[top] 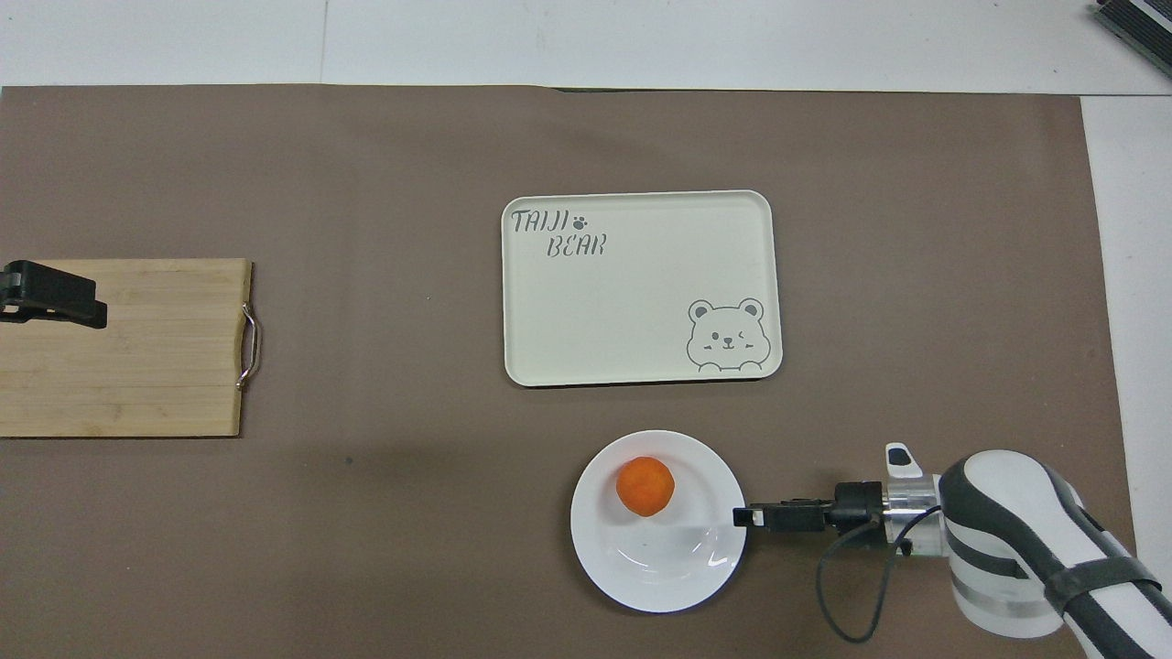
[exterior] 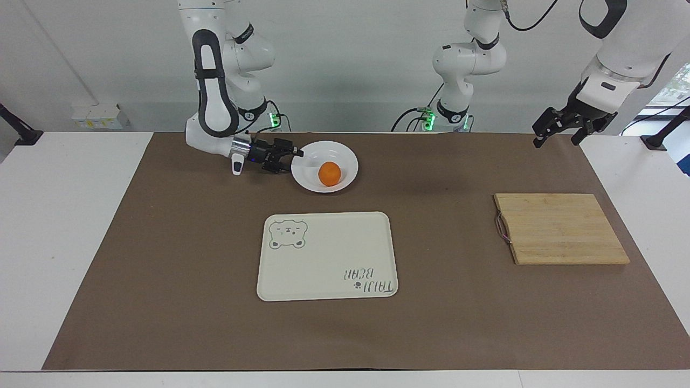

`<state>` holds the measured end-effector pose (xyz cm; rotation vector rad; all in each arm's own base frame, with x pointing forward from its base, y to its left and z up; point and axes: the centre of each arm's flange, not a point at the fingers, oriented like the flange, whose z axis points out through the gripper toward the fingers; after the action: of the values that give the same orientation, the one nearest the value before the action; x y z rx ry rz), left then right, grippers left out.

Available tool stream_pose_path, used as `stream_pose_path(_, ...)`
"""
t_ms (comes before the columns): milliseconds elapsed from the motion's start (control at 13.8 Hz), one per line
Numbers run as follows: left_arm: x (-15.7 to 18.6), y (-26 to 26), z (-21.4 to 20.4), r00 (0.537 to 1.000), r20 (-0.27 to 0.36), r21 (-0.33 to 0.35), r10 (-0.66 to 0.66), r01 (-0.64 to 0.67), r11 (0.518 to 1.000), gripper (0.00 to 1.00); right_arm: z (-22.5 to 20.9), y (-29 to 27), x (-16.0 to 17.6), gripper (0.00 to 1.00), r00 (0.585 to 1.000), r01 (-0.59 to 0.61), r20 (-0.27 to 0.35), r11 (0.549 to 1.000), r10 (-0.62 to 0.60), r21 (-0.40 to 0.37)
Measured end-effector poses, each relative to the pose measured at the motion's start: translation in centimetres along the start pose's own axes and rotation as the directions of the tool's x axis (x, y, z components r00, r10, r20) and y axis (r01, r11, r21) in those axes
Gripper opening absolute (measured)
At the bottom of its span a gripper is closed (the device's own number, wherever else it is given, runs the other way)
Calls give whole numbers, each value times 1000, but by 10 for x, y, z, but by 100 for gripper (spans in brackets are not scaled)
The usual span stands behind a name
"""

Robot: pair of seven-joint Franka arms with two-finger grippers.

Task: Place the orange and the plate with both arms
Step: 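Grip the plate rim with the right gripper, then slide the plate with the orange onto the bear tray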

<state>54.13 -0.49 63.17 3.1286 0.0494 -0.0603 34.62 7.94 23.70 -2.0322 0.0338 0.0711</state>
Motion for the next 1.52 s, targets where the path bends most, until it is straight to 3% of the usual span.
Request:
stream_pose_path(434,0,0,0,1000,0,0,0,0,1000,100,4,2,-2,96,1000,4,-3,1000,-4,-29)
stream_pose_path(1013,0,0,0,1000,1,0,0,0,1000,100,6,10,-1,4,1000,4,-19,995,-6,-96)
stream_pose_path(1520,0,0,0,1000,1,0,0,0,1000,100,3,-10,42,4,995,96,-30,993,-98,-66)
